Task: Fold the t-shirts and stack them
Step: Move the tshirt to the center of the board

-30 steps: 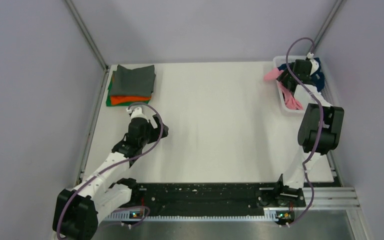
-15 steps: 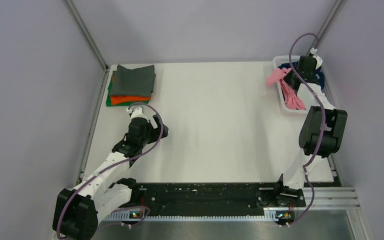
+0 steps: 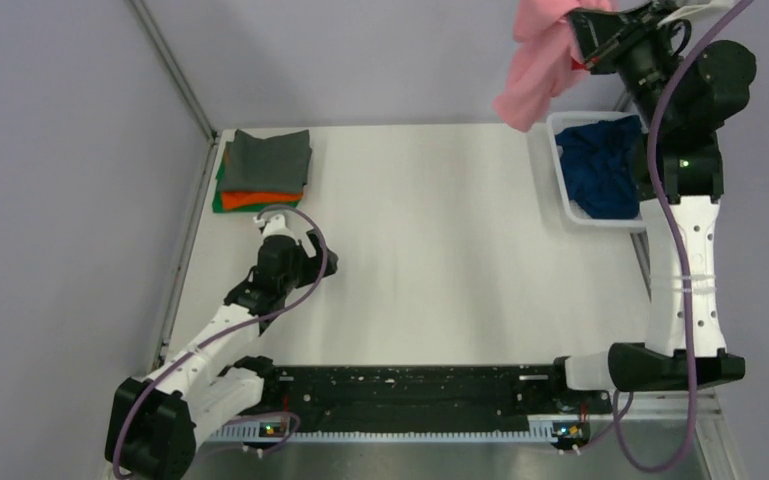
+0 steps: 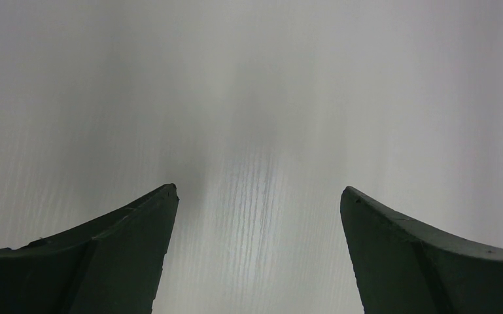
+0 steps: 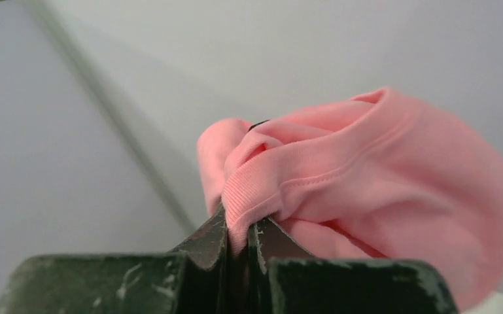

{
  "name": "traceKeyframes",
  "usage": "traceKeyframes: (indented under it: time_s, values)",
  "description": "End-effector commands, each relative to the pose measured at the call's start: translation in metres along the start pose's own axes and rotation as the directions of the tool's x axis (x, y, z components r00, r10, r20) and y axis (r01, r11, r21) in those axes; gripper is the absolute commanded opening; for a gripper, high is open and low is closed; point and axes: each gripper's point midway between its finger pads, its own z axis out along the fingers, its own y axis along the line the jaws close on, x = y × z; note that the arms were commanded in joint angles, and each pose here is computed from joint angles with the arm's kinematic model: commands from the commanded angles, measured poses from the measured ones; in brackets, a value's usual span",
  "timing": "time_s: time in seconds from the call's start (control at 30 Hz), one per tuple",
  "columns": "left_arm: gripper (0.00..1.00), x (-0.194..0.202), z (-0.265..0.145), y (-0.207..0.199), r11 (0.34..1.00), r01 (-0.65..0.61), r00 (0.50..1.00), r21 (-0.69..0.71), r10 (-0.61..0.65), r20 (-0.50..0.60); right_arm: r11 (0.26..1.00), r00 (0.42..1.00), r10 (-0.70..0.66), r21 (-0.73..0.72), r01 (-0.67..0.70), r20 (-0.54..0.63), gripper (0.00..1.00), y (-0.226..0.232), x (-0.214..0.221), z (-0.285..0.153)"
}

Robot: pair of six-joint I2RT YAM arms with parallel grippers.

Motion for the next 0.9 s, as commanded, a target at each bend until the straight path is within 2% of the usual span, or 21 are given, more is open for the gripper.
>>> traceKeyframes:
  time_s: [0.0,0.1,0.23,0.33,0.4,0.43,0.47,0.53,0.57,0.63,0.67,0.7,0.8,0.87]
  values:
    - [0.99,-0.023,-0.006,-0.019,0.998,0.000,0.998,0.063,-0.004,0.063,0.910,0.979,0.095,-0.382,-0.158,-0.179,0.00,0.114,0.032,-0.010]
    - [0.99,-0.026,-0.010,-0.020,0.998,0.004,0.997,0.067,-0.009,0.075,0.829,0.946,0.106,-0.498,-0.255,-0.308,0.00,0.161,0.066,-0.017]
    - [0.99,-0.032,-0.017,-0.018,0.998,0.018,0.993,0.062,-0.025,0.112,0.796,0.879,0.034,-0.519,-0.311,-0.475,0.00,0.187,0.144,-0.028]
    - [0.99,-0.036,-0.022,-0.017,0.997,0.025,0.990,0.067,-0.034,0.136,0.847,0.792,0.016,-0.412,-0.335,-0.611,0.02,0.153,0.226,-0.045]
    - [0.99,-0.037,-0.023,-0.017,0.997,0.028,0.989,0.068,-0.038,0.145,0.932,0.714,0.030,-0.238,-0.273,-0.700,0.08,0.099,0.299,-0.073]
    - [0.99,-0.036,-0.023,-0.016,0.997,0.028,0.989,0.067,-0.037,0.144,0.967,0.673,0.045,-0.136,-0.215,-0.738,0.12,0.068,0.333,-0.092]
    - [0.99,-0.037,-0.023,-0.017,0.997,0.028,0.989,0.067,-0.037,0.144,0.991,0.633,0.065,-0.027,-0.134,-0.771,0.21,0.035,0.362,-0.113]
    - [0.99,-0.036,-0.022,-0.018,0.997,0.027,0.990,0.071,-0.036,0.137,0.990,0.579,0.069,0.126,0.058,-0.812,0.54,-0.026,0.398,-0.154]
    - [0.99,-0.035,-0.021,-0.019,0.997,0.026,0.991,0.076,-0.036,0.130,0.968,0.569,0.078,0.199,0.153,-0.819,0.64,-0.052,0.406,-0.171]
    - [0.99,-0.033,-0.020,-0.025,0.995,0.017,0.994,0.101,-0.028,0.109,0.912,0.582,0.075,0.292,0.288,-0.810,0.75,-0.086,0.404,-0.192]
    - [0.99,-0.031,-0.019,-0.029,0.993,0.007,0.995,0.116,-0.018,0.095,0.902,0.592,0.057,0.295,0.314,-0.804,0.80,-0.091,0.398,-0.196]
    - [0.99,-0.030,-0.019,-0.034,0.991,-0.005,0.997,0.137,-0.006,0.077,0.902,0.604,0.037,0.287,0.322,-0.796,0.87,-0.091,0.393,-0.197]
    - [0.99,-0.022,-0.024,-0.063,0.963,-0.019,1.000,0.270,0.022,-0.007,0.921,0.645,-0.002,0.250,0.298,-0.764,0.98,-0.082,0.378,-0.195]
    - [0.99,-0.021,-0.031,-0.088,0.929,-0.014,0.998,0.369,0.037,-0.056,0.939,0.663,-0.009,0.221,0.262,-0.748,0.99,-0.074,0.376,-0.196]
